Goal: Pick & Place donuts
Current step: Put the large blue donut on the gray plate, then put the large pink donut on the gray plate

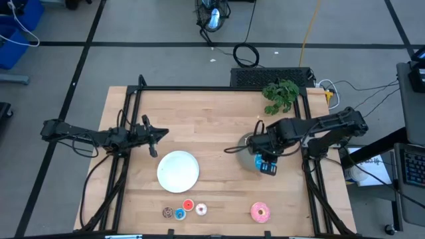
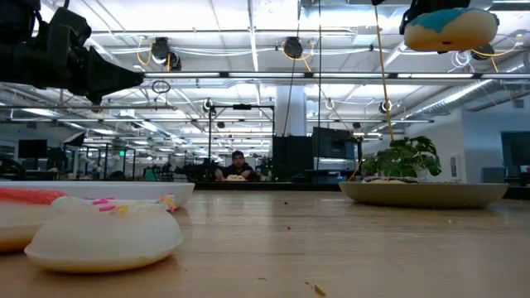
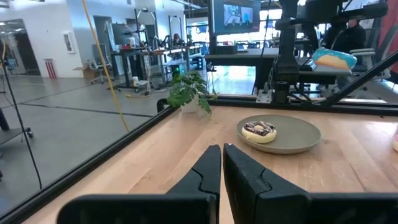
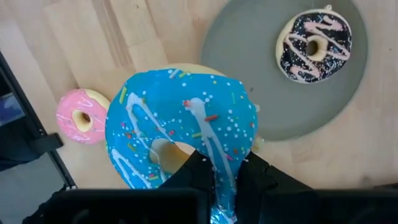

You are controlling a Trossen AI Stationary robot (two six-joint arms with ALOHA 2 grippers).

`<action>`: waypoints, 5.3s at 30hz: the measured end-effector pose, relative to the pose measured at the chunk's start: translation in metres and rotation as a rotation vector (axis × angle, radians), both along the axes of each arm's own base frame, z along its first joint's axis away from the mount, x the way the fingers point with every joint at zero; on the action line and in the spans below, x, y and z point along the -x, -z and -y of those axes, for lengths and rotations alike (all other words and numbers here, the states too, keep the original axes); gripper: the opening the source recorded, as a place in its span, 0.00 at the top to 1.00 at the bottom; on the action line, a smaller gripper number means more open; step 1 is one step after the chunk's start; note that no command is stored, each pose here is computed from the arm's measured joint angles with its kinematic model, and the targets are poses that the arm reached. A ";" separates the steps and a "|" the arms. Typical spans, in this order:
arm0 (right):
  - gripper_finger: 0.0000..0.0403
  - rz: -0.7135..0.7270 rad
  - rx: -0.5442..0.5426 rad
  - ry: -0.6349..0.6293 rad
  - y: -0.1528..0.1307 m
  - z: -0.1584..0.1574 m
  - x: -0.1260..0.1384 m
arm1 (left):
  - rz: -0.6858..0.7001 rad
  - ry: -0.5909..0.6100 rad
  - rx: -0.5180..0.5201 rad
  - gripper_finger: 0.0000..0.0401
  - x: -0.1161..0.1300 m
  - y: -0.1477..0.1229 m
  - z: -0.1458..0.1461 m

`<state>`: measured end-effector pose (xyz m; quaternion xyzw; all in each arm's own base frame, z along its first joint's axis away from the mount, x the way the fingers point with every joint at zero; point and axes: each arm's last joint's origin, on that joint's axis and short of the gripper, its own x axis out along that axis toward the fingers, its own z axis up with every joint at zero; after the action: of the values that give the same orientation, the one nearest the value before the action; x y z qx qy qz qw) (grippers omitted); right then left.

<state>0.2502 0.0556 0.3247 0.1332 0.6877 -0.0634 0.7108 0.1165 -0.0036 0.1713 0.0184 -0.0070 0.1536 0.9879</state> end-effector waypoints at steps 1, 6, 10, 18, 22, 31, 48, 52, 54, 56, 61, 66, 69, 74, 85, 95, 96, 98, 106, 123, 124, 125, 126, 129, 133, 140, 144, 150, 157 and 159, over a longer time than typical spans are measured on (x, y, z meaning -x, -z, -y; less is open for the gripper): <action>0.93 0.003 -0.001 -0.003 0.000 0.000 0.000 | 0.000 0.000 0.000 0.94 0.000 0.000 0.000; 0.93 0.003 0.000 0.013 0.000 0.003 -0.001 | 0.001 -0.005 -0.006 0.94 0.000 0.000 0.000; 0.93 0.012 -0.001 0.019 0.000 0.003 -0.002 | 0.017 -0.011 -0.030 0.94 0.000 -0.003 0.000; 0.93 0.053 0.051 0.009 0.000 0.005 -0.005 | 0.009 -0.012 -0.065 0.94 0.000 -0.003 0.000; 0.93 0.062 0.076 0.022 0.000 0.012 -0.007 | 0.014 -0.012 -0.051 0.94 0.000 -0.003 0.000; 0.93 0.060 0.078 0.029 0.000 0.024 -0.008 | 0.015 -0.011 -0.048 0.94 0.000 -0.003 0.000; 0.93 -0.010 0.048 0.011 0.063 0.064 -0.009 | 0.020 -0.008 -0.024 0.94 0.000 -0.003 0.000; 0.93 -0.087 0.034 0.014 0.092 0.069 0.001 | 0.020 -0.008 -0.027 0.94 0.000 -0.003 0.000; 0.93 -0.103 0.032 0.020 0.105 0.071 0.006 | 0.020 -0.008 -0.027 0.94 0.000 -0.003 0.000; 0.93 -0.113 0.031 0.028 0.117 0.073 0.009 | 0.020 -0.008 -0.026 0.94 0.000 -0.003 0.000; 0.93 -0.124 -0.025 0.043 0.143 0.075 0.019 | 0.020 -0.008 -0.024 0.94 0.000 -0.003 0.000; 0.93 -0.129 -0.050 0.057 0.157 0.077 0.026 | 0.020 -0.008 -0.024 0.94 0.000 -0.003 0.000; 0.93 -0.127 -0.049 0.076 0.161 0.082 0.028 | 0.020 -0.008 -0.024 0.94 0.000 -0.003 0.000; 0.93 -0.119 -0.050 0.099 0.164 0.087 0.030 | 0.020 -0.008 -0.024 0.94 0.000 -0.003 0.000; 0.84 -0.133 -0.044 0.059 0.167 0.087 0.033 | 0.020 -0.008 -0.024 0.94 0.000 -0.003 0.000; 0.45 -0.162 0.028 0.071 0.167 0.089 0.035 | 0.020 -0.008 -0.025 0.94 0.000 -0.003 0.000; 0.42 -0.161 0.028 0.072 0.167 0.089 0.035 | 0.020 -0.008 -0.025 0.94 0.000 -0.003 0.000; 0.37 -0.163 0.027 0.075 0.167 0.090 0.035 | 0.020 -0.008 -0.025 0.94 0.000 -0.003 0.000; 0.29 -0.167 0.024 0.076 0.166 0.090 0.035 | 0.020 -0.008 -0.025 0.94 0.000 -0.003 0.000; 0.31 -0.275 0.192 0.117 0.095 0.090 0.021 | 0.014 -0.008 -0.026 0.94 0.000 -0.002 0.000; 0.32 -0.289 0.217 0.126 0.086 0.087 0.021 | 0.014 -0.008 -0.026 0.94 0.000 -0.002 0.000; 0.32 -0.292 0.246 0.130 0.078 0.082 0.020 | 0.014 -0.008 -0.026 0.94 0.000 -0.002 0.000; 0.33 -0.278 0.274 0.125 0.070 0.076 0.019 | 0.014 -0.008 -0.025 0.94 0.000 -0.002 0.000; 0.39 -0.178 0.312 0.091 0.050 0.054 0.014 | 0.014 -0.008 -0.026 0.94 0.000 -0.002 0.000; 0.51 -0.075 0.295 0.126 0.038 0.023 0.010 | 0.013 -0.008 -0.025 0.94 0.000 -0.002 0.000; 0.75 -0.047 0.214 0.140 0.039 -0.020 0.017 | 0.015 -0.008 -0.018 0.94 0.000 -0.002 0.000; 0.87 -0.043 0.197 0.103 0.039 -0.036 0.022 | 0.016 -0.008 -0.014 0.94 0.000 -0.002 0.000; 0.99 -0.004 0.163 0.042 0.039 -0.048 0.022 | 0.017 -0.002 0.003 0.94 0.000 -0.002 0.000; 0.96 0.081 0.105 -0.007 0.038 -0.052 0.013 | 0.011 0.001 0.002 0.94 0.000 -0.001 0.000; 0.96 0.101 0.078 -0.009 0.039 -0.054 0.011 | 0.011 0.001 0.002 0.94 0.000 -0.001 0.000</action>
<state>0.2394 0.1094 0.2854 0.1056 0.6485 -0.0801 0.7496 0.1165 -0.0037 0.1723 0.0166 -0.0125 0.1532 0.9880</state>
